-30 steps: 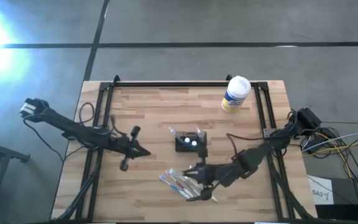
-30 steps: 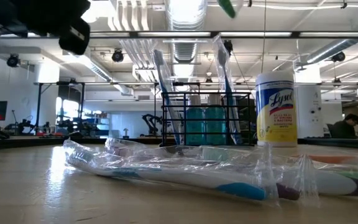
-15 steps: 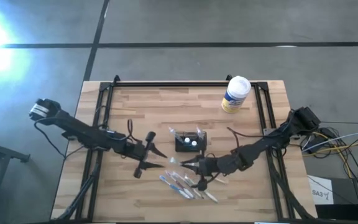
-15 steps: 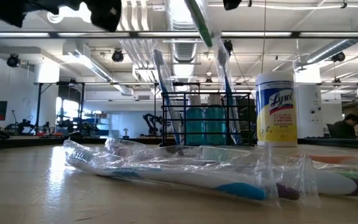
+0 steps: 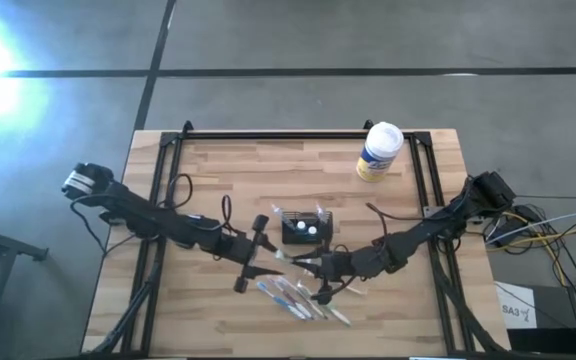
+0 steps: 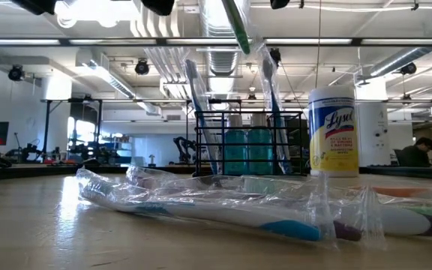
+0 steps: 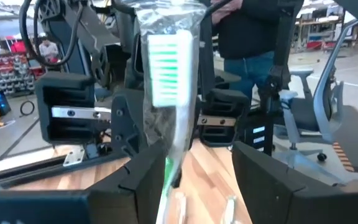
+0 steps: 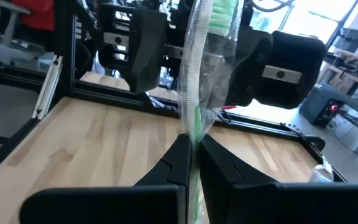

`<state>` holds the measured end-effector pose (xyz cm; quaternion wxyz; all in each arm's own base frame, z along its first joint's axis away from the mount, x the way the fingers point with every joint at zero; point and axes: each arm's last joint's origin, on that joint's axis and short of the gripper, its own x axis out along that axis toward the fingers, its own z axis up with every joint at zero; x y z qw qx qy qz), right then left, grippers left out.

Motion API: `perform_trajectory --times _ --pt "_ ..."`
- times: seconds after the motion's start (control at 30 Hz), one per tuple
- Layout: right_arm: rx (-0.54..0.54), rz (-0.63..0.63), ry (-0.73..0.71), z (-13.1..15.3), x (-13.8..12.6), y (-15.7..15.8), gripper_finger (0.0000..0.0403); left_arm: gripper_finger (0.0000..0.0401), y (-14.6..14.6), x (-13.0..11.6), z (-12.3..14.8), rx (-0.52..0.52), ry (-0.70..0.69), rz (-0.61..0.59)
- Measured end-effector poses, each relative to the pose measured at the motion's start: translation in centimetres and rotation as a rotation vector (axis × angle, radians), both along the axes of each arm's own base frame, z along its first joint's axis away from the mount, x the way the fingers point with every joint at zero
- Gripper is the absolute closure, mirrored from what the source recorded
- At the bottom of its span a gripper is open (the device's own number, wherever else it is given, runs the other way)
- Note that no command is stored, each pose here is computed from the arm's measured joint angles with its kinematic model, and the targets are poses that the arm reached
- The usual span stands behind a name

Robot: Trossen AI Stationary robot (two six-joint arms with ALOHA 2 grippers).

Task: Pick & Place toothbrushing station
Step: Put the right green toothbrush into the black mesh organizer

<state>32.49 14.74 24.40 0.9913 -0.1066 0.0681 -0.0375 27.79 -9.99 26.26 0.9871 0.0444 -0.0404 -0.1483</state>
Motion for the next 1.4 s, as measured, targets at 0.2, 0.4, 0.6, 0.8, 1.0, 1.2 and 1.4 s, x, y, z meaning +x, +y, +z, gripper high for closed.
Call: perform_trajectory --times 0.2,0.4,0.6,0.8,1.0,1.2,1.4 --pt "-0.007 0.000 -0.017 0.1 0.0 -0.1 0.0390 0.0214 -0.3 1.0 0.2 -0.007 -0.009 0.005" --pt "-0.007 0.000 -0.018 0.0 0.0 -0.1 0.0390 0.0236 -0.5 1.6 0.4 -0.010 -0.024 0.030" --pt "-0.009 0.000 -0.018 0.1 0.0 -0.1 0.0390 0.0310 -0.4 1.6 0.4 -0.002 -0.034 0.057" --pt "0.024 0.008 -0.011 0.0 0.0 -0.1 0.0382 0.0382 -0.4 1.6 0.4 0.021 -0.039 0.063" --pt "0.029 0.011 -0.010 0.1 -0.2 0.0 0.0307 0.0380 -0.6 1.4 0.2 0.027 -0.018 0.045" --pt "0.053 -0.005 0.027 1.6 -1.5 -0.5 0.0226 0.0382 -0.7 0.1 1.0 0.060 -0.004 0.030" --pt "0.139 -0.021 0.107 2.9 -4.1 -1.4 0.0203 0.0382 0.1 -1.7 1.8 0.100 0.033 0.154"
